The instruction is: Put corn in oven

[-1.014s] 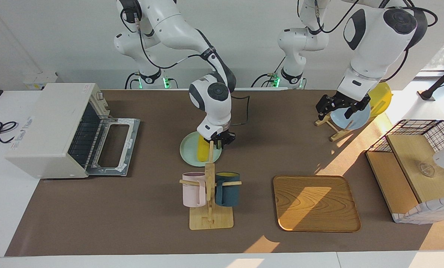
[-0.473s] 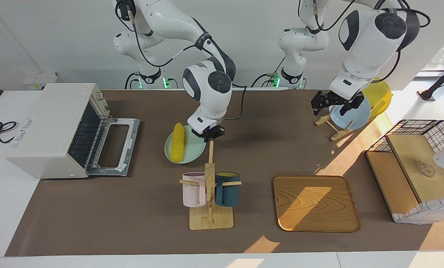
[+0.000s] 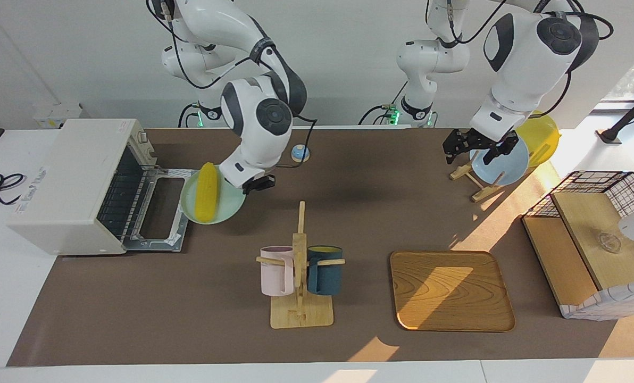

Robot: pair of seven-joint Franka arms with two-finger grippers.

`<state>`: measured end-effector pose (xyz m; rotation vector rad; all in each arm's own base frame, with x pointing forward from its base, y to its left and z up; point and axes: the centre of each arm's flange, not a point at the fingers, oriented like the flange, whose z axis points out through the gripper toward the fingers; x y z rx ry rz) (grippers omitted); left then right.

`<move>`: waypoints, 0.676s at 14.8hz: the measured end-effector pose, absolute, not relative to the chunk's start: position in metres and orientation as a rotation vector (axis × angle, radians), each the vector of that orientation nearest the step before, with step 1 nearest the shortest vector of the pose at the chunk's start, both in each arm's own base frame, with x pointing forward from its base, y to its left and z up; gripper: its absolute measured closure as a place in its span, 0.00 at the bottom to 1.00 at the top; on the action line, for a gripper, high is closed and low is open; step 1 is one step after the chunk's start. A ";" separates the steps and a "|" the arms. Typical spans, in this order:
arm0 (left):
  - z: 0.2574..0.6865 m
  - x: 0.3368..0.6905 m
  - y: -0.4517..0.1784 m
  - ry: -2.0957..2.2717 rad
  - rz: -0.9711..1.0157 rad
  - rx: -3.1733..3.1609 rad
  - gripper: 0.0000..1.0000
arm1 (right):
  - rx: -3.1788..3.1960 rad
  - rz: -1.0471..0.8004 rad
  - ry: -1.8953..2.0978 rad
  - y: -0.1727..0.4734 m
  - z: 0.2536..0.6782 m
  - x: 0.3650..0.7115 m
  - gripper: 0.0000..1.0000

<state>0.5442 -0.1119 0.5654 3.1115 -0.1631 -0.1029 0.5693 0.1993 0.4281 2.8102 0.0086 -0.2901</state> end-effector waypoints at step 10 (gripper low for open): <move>0.562 0.540 -0.119 -0.171 -0.149 3.083 0.00 | 2.870 -0.458 0.078 0.014 0.400 0.563 0.98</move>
